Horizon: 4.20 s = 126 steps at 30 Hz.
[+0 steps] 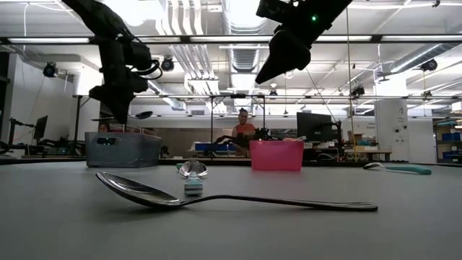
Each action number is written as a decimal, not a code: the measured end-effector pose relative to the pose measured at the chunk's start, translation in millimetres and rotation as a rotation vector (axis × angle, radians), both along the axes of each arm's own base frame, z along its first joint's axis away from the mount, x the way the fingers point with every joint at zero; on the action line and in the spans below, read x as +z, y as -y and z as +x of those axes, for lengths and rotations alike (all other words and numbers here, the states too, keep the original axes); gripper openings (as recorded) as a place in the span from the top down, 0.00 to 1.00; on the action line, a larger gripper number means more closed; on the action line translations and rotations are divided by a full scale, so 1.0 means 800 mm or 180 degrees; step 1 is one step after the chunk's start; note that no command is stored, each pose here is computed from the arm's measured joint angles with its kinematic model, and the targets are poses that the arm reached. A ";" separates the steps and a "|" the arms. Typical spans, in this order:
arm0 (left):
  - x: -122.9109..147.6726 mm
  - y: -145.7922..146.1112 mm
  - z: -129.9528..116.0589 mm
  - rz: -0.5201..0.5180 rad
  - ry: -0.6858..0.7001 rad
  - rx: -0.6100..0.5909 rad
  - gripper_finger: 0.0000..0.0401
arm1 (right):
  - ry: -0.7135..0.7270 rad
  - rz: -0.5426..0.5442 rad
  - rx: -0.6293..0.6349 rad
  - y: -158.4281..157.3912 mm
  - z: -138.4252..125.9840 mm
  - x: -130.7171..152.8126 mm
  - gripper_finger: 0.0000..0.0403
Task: Sort silverware by color (type)
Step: Put the black spoon into the black bin, then put the white green spoon into the red bin
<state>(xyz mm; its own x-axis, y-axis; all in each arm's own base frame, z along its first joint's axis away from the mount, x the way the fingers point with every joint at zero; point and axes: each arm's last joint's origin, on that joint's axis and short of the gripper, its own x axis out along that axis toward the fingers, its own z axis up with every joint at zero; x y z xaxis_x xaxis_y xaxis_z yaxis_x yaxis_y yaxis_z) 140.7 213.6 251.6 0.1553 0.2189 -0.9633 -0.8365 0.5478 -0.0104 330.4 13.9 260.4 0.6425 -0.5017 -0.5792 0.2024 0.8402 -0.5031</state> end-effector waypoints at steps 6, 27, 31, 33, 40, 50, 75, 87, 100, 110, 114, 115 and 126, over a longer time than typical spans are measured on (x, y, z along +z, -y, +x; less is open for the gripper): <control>0.004 -0.012 0.008 0.0022 0.0017 0.0011 1.00 | 0.0023 0.0029 -0.0026 0.000 0.000 0.000 0.66; -0.028 -0.031 0.028 -0.0219 -0.0109 0.0066 1.00 | 0.0065 0.0090 -0.0081 0.000 0.000 -0.001 0.66; -0.032 -0.032 0.031 -0.0260 -0.0128 0.0079 0.99 | 0.0064 0.0089 -0.0081 0.000 0.000 -0.001 0.65; -0.035 -0.031 0.030 -0.0302 -0.0157 0.0087 0.99 | 0.0062 0.0088 -0.0080 0.000 0.000 -0.001 0.65; -0.037 -0.031 0.030 -0.0327 -0.0177 0.0081 0.99 | 0.0051 0.0077 -0.0070 0.000 0.000 -0.001 0.66; -0.039 -0.028 0.028 -0.0379 -0.0229 0.0025 0.99 | 0.0060 0.0073 -0.0066 0.000 0.000 -0.001 0.65; -0.060 -0.031 0.026 -0.0486 -0.0374 0.0545 0.99 | 0.0064 0.0084 -0.0084 0.000 0.000 -0.001 0.65; -0.091 -0.041 0.033 -0.0679 -0.0519 0.0592 0.98 | 0.0048 0.0071 -0.0073 0.000 0.000 -0.001 0.66; -0.112 -0.050 0.039 -0.0696 -0.0562 0.0561 0.97 | 0.0045 0.0065 -0.0069 0.000 0.000 -0.001 0.65; -0.112 -0.050 0.039 -0.0680 -0.0553 0.0571 0.96 | 0.0050 0.0067 -0.0070 0.000 0.000 -0.001 0.66; -0.112 -0.050 0.039 -0.0679 -0.0554 0.0571 0.92 | 0.0049 0.0066 -0.0070 0.000 0.000 -0.001 0.65; -0.112 -0.050 0.039 -0.0678 -0.0556 0.0569 0.91 | 0.0048 0.0066 -0.0070 0.000 0.000 -0.001 0.66; -0.081 -0.038 0.037 -0.0505 -0.0477 0.0247 0.84 | 0.0054 0.0115 -0.0116 0.000 -0.001 -0.001 0.65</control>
<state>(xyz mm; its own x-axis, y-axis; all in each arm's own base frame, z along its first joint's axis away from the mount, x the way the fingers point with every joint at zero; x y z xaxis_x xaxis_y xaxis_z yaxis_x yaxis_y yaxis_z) 170.3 244.4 186.6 -0.0035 0.0684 -0.9976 -0.8748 0.4831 0.0362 329.4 13.9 259.3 0.6342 -0.5038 -0.5864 0.2414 0.8496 -0.4689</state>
